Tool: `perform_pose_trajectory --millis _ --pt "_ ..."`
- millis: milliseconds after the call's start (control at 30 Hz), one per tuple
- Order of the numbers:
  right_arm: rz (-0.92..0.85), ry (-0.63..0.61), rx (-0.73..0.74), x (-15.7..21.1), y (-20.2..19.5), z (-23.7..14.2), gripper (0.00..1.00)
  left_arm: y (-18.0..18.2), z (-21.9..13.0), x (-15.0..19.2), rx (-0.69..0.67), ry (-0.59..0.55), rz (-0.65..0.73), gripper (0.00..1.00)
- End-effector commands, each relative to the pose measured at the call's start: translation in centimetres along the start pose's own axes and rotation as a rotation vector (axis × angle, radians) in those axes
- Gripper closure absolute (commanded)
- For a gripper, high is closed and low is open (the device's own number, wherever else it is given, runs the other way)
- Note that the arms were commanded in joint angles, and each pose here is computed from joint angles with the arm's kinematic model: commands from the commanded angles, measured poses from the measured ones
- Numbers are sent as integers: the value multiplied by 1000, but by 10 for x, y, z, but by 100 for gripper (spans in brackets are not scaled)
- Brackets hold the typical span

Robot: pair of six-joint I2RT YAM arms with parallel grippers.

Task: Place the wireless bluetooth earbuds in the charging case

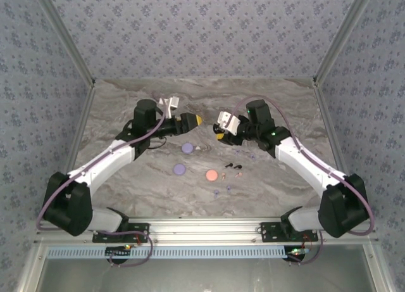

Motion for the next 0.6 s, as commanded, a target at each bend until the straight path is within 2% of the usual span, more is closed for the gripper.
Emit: perform_pose_trajectory --millis 0,300,567 --pt "25 -52 26 -11 2 -11 47 -29 10 -8 113 30 70 23" --pt "43 -77 30 -14 7 -15 47 -42 40 9 185 146 80 32" --pt "47 -106 40 -21 6 -15 46 -47 51 19 205 200 90 39"
Point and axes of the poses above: each hand's point on the last joint's axis, 136 mm out from that joint toward the fingers, its own z axis out along the fingers, its own y axis along the line the jaws close on, x = y × z, the point moved 3 cm from there along -z, back along the fingers, and after that the axes turned 11 degrees about z, right-handed, at the moved point
